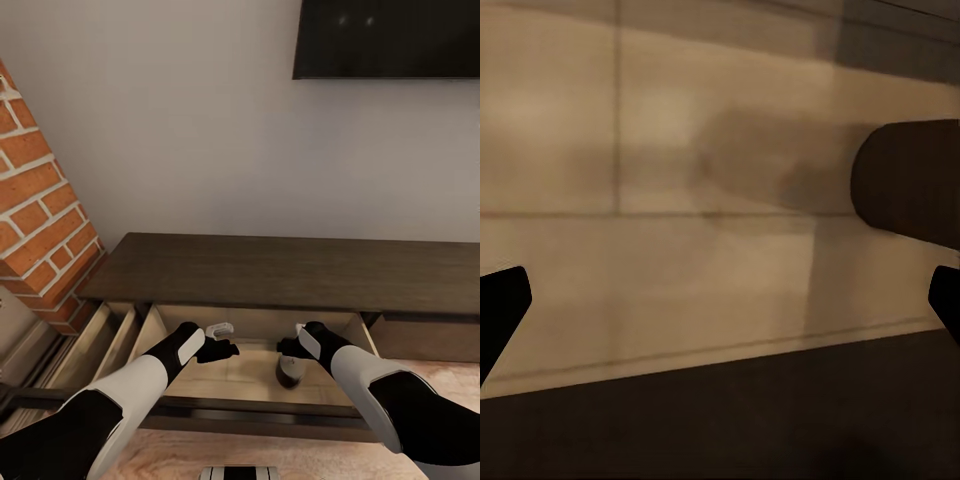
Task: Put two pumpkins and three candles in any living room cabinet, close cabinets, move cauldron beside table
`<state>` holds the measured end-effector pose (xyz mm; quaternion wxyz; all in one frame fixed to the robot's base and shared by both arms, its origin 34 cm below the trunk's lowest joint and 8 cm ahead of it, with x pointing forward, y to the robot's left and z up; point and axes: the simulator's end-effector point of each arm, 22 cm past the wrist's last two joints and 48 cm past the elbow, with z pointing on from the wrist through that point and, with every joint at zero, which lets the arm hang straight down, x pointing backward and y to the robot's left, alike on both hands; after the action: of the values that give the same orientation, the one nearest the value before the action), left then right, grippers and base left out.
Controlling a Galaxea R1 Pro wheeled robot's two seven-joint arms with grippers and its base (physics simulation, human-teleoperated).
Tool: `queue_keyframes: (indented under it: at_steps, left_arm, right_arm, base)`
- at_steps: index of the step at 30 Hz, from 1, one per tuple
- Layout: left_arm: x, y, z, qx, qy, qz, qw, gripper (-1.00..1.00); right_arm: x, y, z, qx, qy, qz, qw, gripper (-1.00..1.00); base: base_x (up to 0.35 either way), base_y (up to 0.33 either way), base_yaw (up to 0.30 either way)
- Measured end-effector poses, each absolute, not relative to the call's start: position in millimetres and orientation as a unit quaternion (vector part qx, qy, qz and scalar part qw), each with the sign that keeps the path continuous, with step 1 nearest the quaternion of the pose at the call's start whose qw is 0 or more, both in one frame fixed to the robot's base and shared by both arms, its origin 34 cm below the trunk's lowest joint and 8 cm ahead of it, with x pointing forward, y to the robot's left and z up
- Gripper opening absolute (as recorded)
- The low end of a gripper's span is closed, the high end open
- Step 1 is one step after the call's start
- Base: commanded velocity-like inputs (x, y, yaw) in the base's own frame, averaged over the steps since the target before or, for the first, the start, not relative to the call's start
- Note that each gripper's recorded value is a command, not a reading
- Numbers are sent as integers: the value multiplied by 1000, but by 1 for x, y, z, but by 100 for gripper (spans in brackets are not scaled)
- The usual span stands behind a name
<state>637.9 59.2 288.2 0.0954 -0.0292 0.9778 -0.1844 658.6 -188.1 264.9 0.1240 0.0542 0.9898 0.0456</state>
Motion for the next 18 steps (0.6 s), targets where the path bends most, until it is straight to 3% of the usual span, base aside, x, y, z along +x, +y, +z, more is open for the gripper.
queue_keyframes:
  at_steps: [18]
  left_arm:
    - [644, 59, 305, -27, 976, -185, 110, 100]
  right_arm:
    - [665, -188, 283, 54, 988, 46, 138, 100]
  base:
    - [-28, 0, 0]
